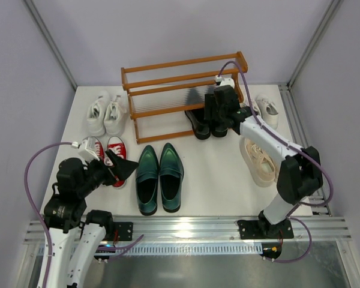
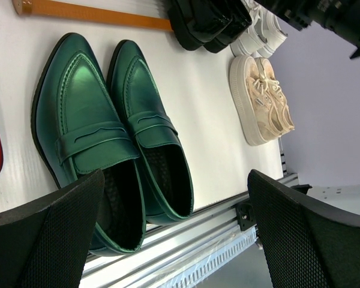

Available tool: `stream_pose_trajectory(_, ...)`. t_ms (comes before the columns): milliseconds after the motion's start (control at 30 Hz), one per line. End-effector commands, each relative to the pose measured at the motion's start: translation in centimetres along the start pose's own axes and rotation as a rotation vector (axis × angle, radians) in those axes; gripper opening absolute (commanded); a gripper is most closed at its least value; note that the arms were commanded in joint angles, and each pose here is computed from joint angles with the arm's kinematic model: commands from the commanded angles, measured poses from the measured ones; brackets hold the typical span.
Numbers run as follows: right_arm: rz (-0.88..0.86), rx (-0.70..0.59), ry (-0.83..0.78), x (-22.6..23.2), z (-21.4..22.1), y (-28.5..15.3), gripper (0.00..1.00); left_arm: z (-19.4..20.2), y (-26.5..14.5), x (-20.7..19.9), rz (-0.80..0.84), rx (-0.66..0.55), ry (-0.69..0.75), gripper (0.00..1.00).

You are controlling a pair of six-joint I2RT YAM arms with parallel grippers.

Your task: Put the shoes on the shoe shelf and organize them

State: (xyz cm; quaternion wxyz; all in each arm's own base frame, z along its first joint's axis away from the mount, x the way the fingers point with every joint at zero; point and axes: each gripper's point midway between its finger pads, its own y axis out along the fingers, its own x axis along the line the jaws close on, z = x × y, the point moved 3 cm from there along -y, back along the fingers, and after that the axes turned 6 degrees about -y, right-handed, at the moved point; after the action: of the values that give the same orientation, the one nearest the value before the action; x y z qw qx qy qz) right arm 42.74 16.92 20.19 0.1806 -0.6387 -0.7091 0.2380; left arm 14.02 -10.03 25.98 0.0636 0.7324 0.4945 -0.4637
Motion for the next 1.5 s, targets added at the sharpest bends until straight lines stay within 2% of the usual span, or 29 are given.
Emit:
stream_pose_trajectory(0, 0.002, -0.084, 0.026, 1.1, -0.5, -4.6, 0.81, -0.7, -0.6, -0.7, 0.015, -0.033, 0.032, 1.0)
stream_pose_trajectory(167, -0.06, -0.045, 0.005, 4.7, 3.8, -9.2, 0.88, -1.1, -0.3, 1.1, -0.099, -0.054, 0.027, 1.0)
stream_pose_trajectory(233, -0.099, -0.033, 0.042, 5.2, 5.1, -10.9, 0.88, -0.4, 0.6, 2.6, -0.182, 0.018, 0.006, 1.0)
stream_pose_trajectory(300, -0.111, -0.019, 0.112, 4.8, 7.1, -12.1, 0.89, 0.7, 1.4, 3.6, -0.22, 0.109, -0.016, 1.0)
stream_pose_trajectory(333, -0.11, -0.016, 0.118, 4.7, 7.7, -12.6, 0.89, 1.7, 2.1, 3.4, -0.191, 0.19, -0.038, 0.97)
stream_pose_trajectory(367, -0.095, 0.001, 0.121, 4.3, 9.0, -12.8, 0.89, 2.1, 2.4, 3.5, -0.19, 0.218, -0.048, 0.95)
stream_pose_trajectory(567, -0.013, 0.024, 0.197, 1.4, 11.7, -15.8, 0.9, 3.5, 3.2, 4.0, -0.265, 0.215, -0.056, 0.93)
stream_pose_trajectory(633, 0.006, 0.014, 0.224, 0.6, 11.7, -16.6, 0.9, 5.9, 4.0, 4.6, -0.278, 0.293, -0.041, 0.88)
stream_pose_trajectory(700, 0.032, 0.029, 0.218, -0.1, 12.2, -16.9, 0.9, 7.2, 5.2, 5.6, -0.356, 0.29, -0.035, 0.88)
stream_pose_trajectory(767, 0.065, 0.042, 0.224, -0.8, 12.6, -17.3, 0.93, 10.1, 6.0, 5.0, -0.37, 0.356, 0.058, 0.89)
stream_pose_trajectory(800, 0.087, 0.039, 0.222, -1.1, 12.6, -17.4, 0.95, 10.1, 6.6, 5.3, -0.428, 0.292, 0.086, 0.91)
stream_pose_trajectory(833, 0.1, 0.041, 0.226, -1.3, 12.7, -17.4, 0.96, 11.5, 6.6, 4.3, -0.419, 0.325, 0.16, 0.92)
stream_pose_trajectory(900, 0.108, 0.04, 0.233, -1.6, 12.7, -17.6, 0.96, 12.6, 7.5, 4.7, -0.501, 0.326, 0.231, 0.95)
stream_pose_trajectory(1200, 0.103, 0.022, 0.244, -2.7, 13.2, -18.8, 0.96, 12.8, 10.8, 4.0, -0.542, 0.278, 0.262, 0.95)
stream_pose_trajectory(1300, 0.101, 0.015, 0.248, -3.0, 13.4, -19.1, 0.95, 13.7, 11.6, 5.0, -0.577, 0.29, 0.273, 0.88)
stream_pose_trajectory(1400, 0.09, 0.009, 0.257, -3.1, 13.5, -19.3, 0.95, 14.6, 12.0, 5.9, -0.587, 0.302, 0.257, 0.76)
stream_pose_trajectory(1467, 0.077, 0.008, 0.257, -3.0, 13.6, -19.4, 0.94, 15.1, 12.2, 6.1, -0.577, 0.308, 0.238, 0.6)
